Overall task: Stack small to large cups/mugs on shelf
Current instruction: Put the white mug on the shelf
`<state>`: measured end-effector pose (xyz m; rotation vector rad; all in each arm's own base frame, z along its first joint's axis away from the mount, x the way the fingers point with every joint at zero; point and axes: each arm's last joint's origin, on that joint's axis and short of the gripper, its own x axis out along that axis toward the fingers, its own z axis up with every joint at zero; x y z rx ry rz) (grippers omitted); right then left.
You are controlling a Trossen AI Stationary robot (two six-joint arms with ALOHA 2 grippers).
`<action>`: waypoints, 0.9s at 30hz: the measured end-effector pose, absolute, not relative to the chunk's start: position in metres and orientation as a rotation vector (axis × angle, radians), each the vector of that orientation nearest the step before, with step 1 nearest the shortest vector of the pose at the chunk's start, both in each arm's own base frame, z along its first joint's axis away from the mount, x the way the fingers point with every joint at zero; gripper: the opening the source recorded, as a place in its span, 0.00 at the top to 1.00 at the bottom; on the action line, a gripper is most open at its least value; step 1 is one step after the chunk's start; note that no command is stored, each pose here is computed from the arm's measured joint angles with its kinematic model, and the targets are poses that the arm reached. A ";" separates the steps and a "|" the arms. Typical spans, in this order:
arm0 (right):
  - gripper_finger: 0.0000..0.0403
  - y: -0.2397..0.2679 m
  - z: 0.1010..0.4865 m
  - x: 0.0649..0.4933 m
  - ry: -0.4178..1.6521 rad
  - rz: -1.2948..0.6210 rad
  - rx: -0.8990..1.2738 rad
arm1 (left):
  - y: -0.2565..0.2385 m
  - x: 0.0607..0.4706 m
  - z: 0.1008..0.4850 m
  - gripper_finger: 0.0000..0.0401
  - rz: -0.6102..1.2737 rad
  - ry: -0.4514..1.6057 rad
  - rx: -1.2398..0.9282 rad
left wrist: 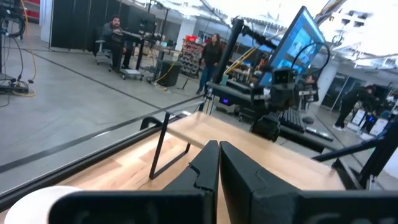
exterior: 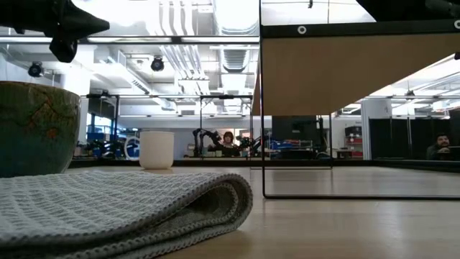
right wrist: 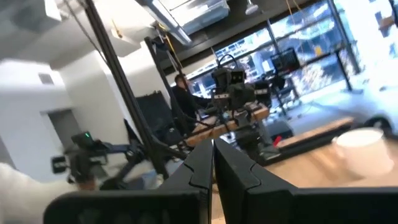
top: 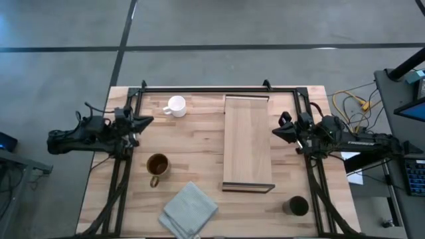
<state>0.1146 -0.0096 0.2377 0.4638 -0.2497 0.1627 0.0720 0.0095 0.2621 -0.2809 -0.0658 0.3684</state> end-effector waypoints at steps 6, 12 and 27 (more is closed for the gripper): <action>0.98 -0.011 0.245 0.113 -0.334 0.147 0.606 | 0.009 0.075 0.265 1.00 0.366 -0.085 -0.277; 0.98 -0.011 0.269 0.110 -0.404 0.184 0.727 | 0.010 0.080 0.295 1.00 0.396 -0.082 -0.171; 0.98 -0.014 0.370 0.131 -0.260 0.055 0.277 | 0.019 0.146 0.405 1.00 0.685 0.730 0.257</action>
